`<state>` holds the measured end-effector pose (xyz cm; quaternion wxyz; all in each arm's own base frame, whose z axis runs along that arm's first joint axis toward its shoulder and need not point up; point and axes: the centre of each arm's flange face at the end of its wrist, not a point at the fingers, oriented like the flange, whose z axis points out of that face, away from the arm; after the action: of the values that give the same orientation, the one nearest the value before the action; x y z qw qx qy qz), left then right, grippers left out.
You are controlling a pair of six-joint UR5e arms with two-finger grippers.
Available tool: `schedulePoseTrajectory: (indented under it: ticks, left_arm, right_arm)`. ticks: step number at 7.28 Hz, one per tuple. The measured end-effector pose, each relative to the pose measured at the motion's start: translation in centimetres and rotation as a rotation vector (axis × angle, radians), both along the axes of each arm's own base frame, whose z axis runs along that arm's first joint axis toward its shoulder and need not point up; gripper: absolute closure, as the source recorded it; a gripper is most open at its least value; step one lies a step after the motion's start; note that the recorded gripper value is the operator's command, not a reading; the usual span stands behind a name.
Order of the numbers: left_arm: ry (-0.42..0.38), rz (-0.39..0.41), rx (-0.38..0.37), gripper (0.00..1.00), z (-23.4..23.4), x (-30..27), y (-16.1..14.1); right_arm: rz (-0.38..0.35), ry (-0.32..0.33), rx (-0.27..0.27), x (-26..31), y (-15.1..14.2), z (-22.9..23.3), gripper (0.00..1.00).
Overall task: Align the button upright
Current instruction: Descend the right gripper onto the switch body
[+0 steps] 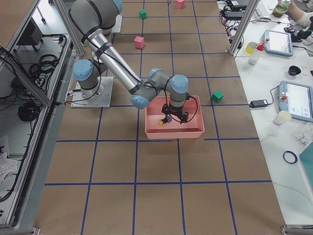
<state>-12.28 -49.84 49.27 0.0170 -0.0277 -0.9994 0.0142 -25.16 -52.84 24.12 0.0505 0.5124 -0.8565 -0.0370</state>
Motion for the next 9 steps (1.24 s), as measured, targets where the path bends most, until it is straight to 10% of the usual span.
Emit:
schedulePoseTrajectory:
  ticks: [9]
  left_arm:
    - [-0.007,0.012,0.004,0.00,-0.3,-0.1,0.0]
  right_arm:
    - [-0.102,0.038,0.054,-0.5,0.5,-1.7,0.00]
